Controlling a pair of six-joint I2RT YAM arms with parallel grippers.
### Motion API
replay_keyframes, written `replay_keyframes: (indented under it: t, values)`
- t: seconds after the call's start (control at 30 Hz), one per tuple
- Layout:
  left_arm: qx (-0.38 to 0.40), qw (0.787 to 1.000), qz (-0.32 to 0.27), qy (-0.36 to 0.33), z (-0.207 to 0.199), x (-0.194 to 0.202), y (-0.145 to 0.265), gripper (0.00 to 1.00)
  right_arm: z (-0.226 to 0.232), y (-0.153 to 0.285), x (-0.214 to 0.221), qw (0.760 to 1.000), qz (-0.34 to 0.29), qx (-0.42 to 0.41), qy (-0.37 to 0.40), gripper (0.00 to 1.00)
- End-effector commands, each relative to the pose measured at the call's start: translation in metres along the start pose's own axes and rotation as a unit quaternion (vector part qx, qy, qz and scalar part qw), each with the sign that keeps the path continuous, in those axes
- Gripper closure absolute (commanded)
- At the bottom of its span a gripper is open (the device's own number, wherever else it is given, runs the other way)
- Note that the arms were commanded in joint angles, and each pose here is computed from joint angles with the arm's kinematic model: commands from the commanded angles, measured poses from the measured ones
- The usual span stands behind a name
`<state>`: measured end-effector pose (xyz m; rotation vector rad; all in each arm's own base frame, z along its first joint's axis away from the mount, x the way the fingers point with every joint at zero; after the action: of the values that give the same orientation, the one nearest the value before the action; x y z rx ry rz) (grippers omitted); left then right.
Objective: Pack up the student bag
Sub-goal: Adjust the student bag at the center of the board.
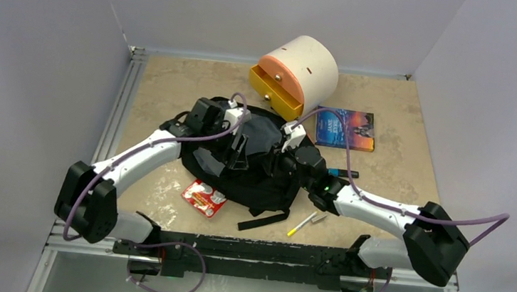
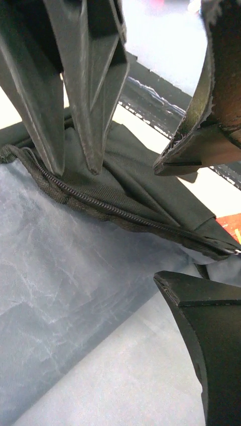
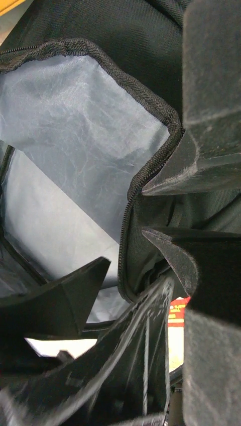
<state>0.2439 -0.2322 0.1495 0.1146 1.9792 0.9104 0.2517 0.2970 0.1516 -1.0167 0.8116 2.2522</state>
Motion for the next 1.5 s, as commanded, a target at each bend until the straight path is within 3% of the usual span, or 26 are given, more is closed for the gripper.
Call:
replay_keyframes:
  t: [0.0,0.07,0.13,0.2,0.3,0.33,0.4,0.53,0.83,1.03,1.27,1.47]
  values:
    - [-0.017,0.999,-0.015,-0.046,0.005,-0.022,-0.012,0.31,0.008,0.003,-0.018,0.999,-0.030,-0.010,-0.013,0.68]
    - [-0.027,0.998,-0.009,-0.051,0.009,-0.023,-0.018,0.32,0.009,0.006,-0.018,0.999,-0.028,-0.012,-0.012,0.68]
    - [-0.033,0.998,-0.008,-0.055,0.011,-0.026,-0.020,0.40,0.011,0.009,-0.019,0.999,-0.029,-0.018,-0.013,0.68]
    - [-0.039,0.998,-0.006,-0.053,0.013,-0.028,-0.021,0.60,0.013,0.015,-0.019,0.999,-0.031,-0.027,-0.012,0.68]
    - [-0.070,0.997,-0.003,-0.031,0.019,-0.029,-0.016,0.97,0.022,0.026,-0.020,0.997,-0.035,-0.062,0.006,0.68]
    - [-0.085,0.996,-0.006,-0.016,0.021,-0.029,-0.013,1.00,0.025,0.030,-0.020,0.996,-0.040,-0.075,0.016,0.67]
    - [-0.103,0.994,-0.029,0.002,0.020,-0.037,-0.003,1.00,0.038,0.038,-0.021,0.991,-0.045,-0.121,0.041,0.65]
    - [-0.126,0.985,-0.110,0.030,0.010,-0.070,0.029,1.00,0.062,0.047,0.001,0.973,0.002,-0.216,0.087,0.62]
    - [-0.102,0.961,-0.249,0.069,-0.022,-0.111,0.079,1.00,0.079,0.039,-0.004,0.949,-0.013,-0.269,0.161,0.59]
    - [-0.078,0.960,-0.259,0.069,-0.030,-0.116,0.080,1.00,0.092,0.029,-0.021,0.928,-0.052,-0.296,0.220,0.54]
    - [-0.077,0.962,-0.254,0.071,-0.030,-0.114,0.078,1.00,0.097,0.028,-0.034,0.865,-0.121,-0.311,0.374,0.50]
    - [-0.075,0.962,-0.253,0.071,-0.030,-0.114,0.078,1.00,0.098,0.012,-0.042,0.838,-0.113,-0.301,0.442,0.48]
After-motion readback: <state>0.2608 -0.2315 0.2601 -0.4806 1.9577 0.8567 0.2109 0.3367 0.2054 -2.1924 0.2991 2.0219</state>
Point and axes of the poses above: each gripper's point midway between its finger pads, its own y axis back along the fingers, its own z axis along the line the jaws close on, x = y × z, the point moved 1 cm from there along y, back along the fingers, and after that the axes turned 12 degrees about -y, right-handed, at the moved point
